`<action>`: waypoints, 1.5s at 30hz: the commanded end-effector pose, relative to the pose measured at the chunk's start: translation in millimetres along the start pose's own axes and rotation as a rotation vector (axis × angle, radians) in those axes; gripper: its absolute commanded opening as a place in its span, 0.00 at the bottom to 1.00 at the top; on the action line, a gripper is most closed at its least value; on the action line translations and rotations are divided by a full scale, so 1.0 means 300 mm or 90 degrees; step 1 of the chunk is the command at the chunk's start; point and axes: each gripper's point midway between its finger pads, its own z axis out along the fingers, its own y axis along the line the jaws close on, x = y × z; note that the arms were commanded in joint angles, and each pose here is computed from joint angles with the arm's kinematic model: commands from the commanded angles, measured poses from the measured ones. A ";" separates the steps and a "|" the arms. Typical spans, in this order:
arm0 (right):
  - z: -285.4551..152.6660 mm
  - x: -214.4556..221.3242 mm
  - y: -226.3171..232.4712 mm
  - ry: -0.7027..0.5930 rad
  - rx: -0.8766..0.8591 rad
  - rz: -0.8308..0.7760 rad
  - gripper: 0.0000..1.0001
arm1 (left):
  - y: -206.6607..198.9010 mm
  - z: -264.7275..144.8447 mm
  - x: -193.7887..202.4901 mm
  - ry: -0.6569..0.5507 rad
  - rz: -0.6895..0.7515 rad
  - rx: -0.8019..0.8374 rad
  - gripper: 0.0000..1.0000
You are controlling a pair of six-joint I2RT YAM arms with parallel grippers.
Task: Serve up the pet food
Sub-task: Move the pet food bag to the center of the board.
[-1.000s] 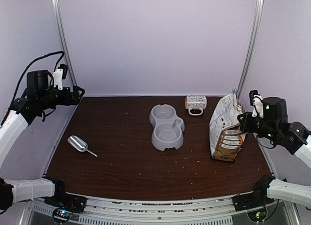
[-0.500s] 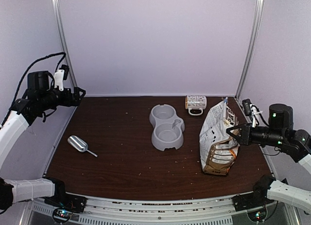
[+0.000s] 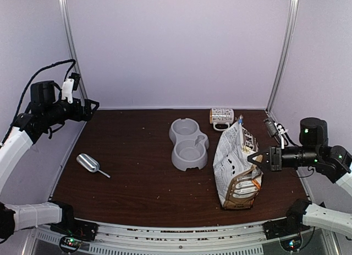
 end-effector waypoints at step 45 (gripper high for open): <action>0.298 0.032 0.653 0.170 -0.446 -0.273 0.00 | -0.198 -0.036 -0.057 -0.074 0.076 0.186 0.98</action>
